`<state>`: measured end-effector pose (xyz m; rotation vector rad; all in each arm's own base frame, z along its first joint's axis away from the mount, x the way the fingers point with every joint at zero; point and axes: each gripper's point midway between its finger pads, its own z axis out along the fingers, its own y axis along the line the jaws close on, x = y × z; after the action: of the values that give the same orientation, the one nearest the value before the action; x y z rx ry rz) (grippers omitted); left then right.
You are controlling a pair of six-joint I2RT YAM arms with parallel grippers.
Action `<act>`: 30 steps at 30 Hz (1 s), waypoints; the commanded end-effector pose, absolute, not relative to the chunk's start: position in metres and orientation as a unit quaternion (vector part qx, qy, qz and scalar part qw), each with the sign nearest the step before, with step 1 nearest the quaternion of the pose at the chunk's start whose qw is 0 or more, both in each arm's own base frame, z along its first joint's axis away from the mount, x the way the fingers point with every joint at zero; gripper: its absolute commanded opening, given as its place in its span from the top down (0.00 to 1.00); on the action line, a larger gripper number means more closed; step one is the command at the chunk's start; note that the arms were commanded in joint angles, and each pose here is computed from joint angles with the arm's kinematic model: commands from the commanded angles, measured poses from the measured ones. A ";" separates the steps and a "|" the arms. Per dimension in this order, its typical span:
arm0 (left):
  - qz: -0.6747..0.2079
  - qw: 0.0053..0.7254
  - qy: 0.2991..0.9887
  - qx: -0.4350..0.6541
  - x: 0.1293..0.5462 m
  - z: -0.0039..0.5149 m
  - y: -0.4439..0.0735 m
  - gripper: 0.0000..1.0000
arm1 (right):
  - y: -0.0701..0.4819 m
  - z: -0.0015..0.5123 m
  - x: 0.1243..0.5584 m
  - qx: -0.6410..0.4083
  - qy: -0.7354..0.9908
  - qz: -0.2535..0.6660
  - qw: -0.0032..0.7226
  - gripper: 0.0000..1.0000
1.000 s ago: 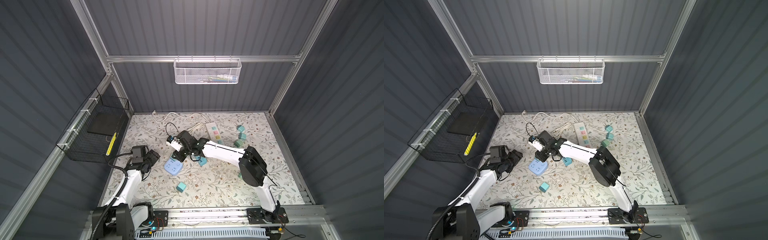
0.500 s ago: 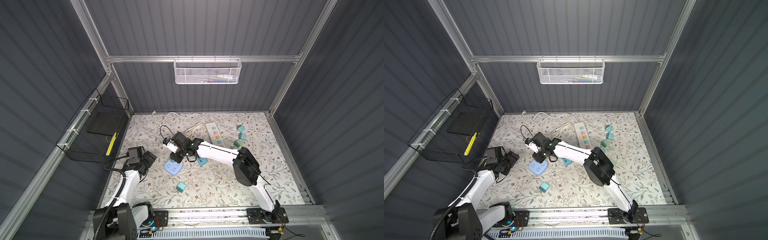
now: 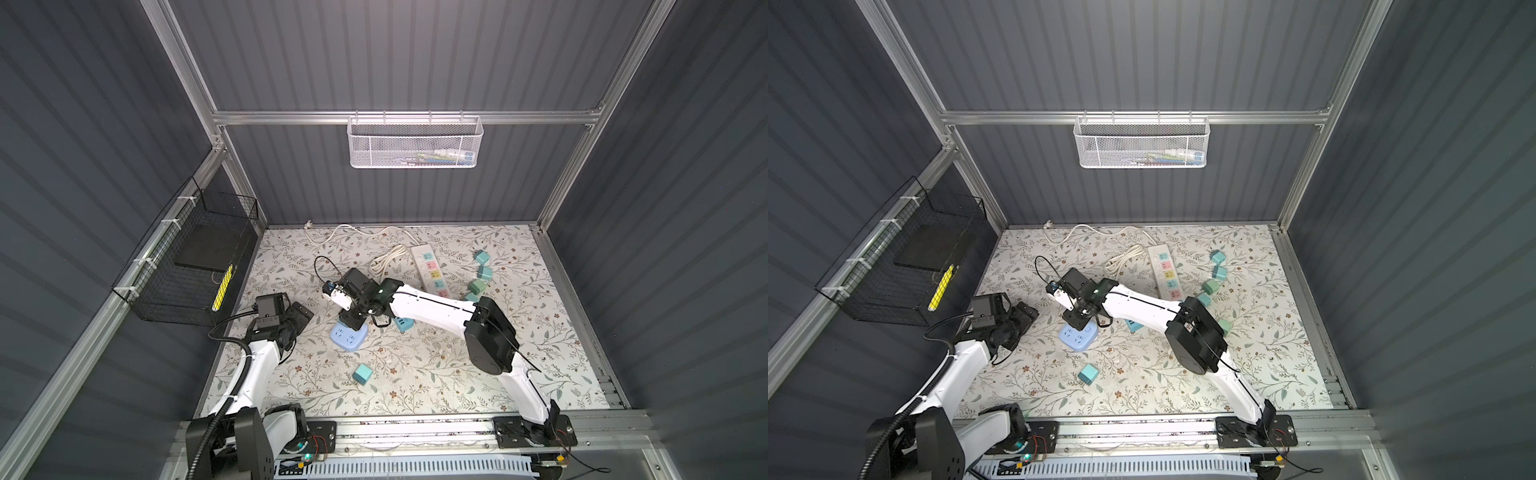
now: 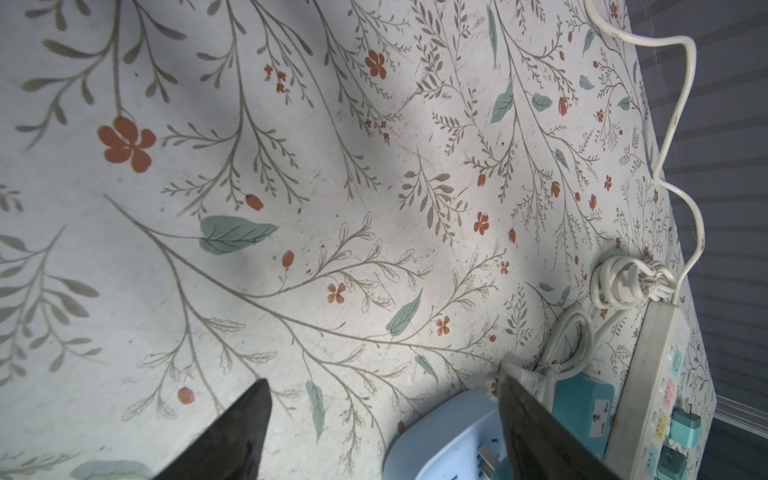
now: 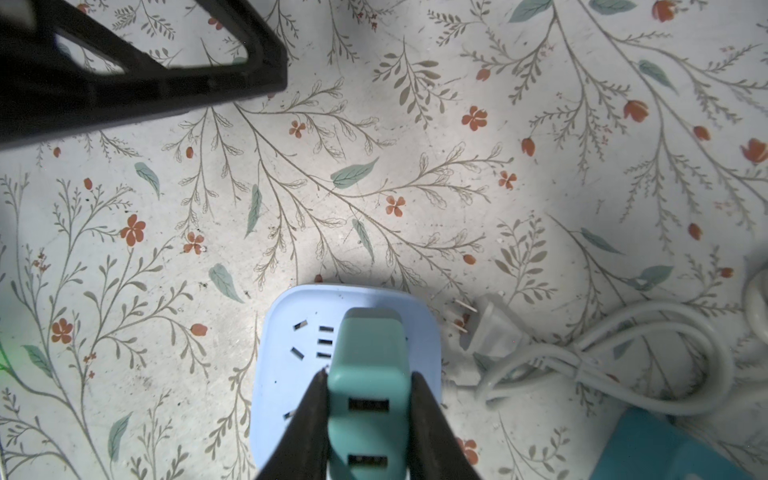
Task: Insert the plug
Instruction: 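Align the teal adapter's prongs above the blue socket outlet with the right gripper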
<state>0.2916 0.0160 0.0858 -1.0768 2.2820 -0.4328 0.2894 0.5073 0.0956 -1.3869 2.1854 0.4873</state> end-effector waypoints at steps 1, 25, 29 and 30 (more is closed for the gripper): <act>-0.168 0.299 0.853 -0.393 0.295 0.097 0.016 0.14 | 0.494 0.076 0.290 -0.525 0.809 0.135 0.229 0.94; -0.181 0.302 0.853 -0.385 0.300 0.099 0.013 0.14 | 0.502 0.145 0.289 -0.501 0.799 0.177 0.281 0.95; -0.182 0.303 0.853 -0.384 0.301 0.100 0.013 0.14 | 0.499 0.127 0.288 -0.508 0.805 0.162 0.260 0.95; -0.182 0.302 0.853 -0.384 0.301 0.099 0.012 0.14 | 0.499 0.122 0.286 -0.509 0.807 0.161 0.254 0.95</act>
<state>0.2941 0.0131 0.0882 -1.0623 2.2778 -0.4654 0.2895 0.5008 0.1226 -1.3689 2.1763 0.4529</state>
